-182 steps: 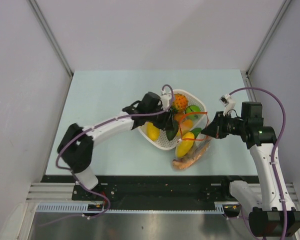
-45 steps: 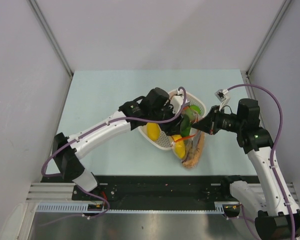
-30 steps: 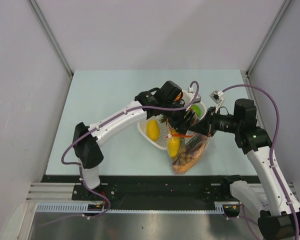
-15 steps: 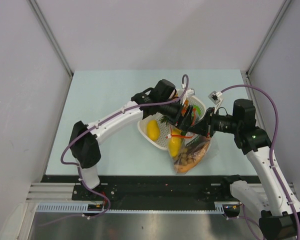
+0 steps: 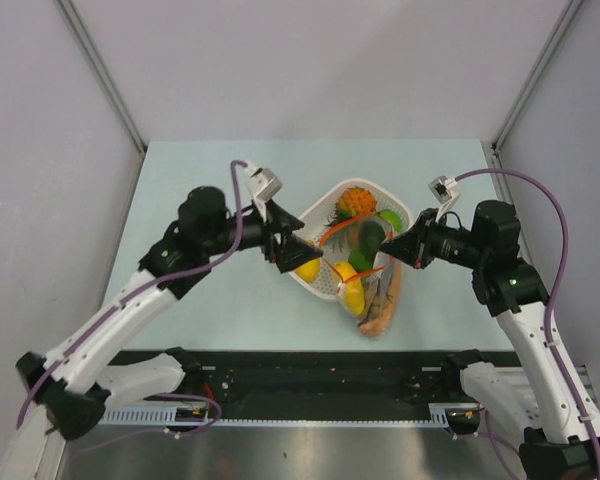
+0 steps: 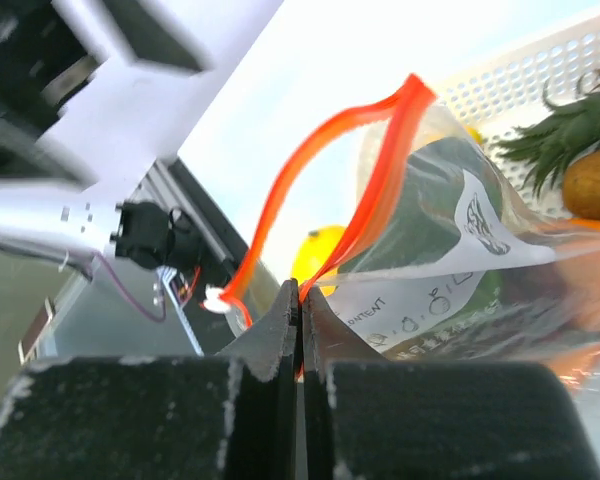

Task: Place the food in the zip-top bag and seal the zipper
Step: Zip the zipper food storage bag at the center of the board.

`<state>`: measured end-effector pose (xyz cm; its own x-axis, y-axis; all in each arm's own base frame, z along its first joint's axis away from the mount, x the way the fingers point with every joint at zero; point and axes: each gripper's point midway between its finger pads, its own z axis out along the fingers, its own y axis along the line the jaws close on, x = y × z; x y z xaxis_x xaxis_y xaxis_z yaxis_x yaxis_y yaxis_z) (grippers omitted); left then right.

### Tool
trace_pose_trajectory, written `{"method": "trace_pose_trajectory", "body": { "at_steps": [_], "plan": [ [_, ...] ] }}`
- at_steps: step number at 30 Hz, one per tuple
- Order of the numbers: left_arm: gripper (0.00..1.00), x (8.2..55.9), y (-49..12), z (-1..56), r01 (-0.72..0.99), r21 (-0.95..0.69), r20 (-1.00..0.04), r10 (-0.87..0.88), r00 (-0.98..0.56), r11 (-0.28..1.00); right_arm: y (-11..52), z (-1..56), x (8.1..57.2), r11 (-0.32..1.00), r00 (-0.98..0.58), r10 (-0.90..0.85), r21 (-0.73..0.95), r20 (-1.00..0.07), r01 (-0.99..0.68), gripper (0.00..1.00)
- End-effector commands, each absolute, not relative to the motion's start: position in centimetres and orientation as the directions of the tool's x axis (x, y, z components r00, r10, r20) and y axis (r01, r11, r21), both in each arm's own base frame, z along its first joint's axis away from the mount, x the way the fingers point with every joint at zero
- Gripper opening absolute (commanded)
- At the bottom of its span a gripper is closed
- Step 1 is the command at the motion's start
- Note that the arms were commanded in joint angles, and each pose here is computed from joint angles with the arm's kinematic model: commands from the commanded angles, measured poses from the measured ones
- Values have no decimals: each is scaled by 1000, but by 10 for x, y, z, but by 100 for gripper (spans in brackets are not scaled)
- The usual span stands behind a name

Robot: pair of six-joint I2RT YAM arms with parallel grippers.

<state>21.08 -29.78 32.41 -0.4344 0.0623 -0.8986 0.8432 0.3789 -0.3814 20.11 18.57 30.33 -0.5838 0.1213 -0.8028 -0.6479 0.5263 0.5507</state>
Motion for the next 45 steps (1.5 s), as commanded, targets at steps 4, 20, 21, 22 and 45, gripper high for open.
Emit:
{"method": "trace_pose_trajectory", "body": {
  "at_steps": [4, 20, 21, 22, 45],
  "plan": [
    [97, 190, -280, 283, 869, -329, -936, -6, -352, 370, 185, 332, 225, 539, -513, 265, 567, -816, -623, 0],
    [74, 183, -334, 271, 901, -235, -971, -57, -231, 365, 180, 337, 238, 554, -530, 378, 645, -759, -527, 0],
    [74, 183, -338, 276, 905, -231, -973, -74, -220, 358, 180, 337, 238, 551, -532, 380, 648, -756, -526, 0],
    [74, 182, -343, 273, 904, -235, -972, -66, -226, 357, 181, 336, 238, 548, -535, 381, 650, -754, -526, 0],
    [0, 181, -326, 272, 936, 286, -947, 207, 244, 204, 161, 286, 207, 658, -521, 114, 457, -846, -598, 54]
  ]
}}
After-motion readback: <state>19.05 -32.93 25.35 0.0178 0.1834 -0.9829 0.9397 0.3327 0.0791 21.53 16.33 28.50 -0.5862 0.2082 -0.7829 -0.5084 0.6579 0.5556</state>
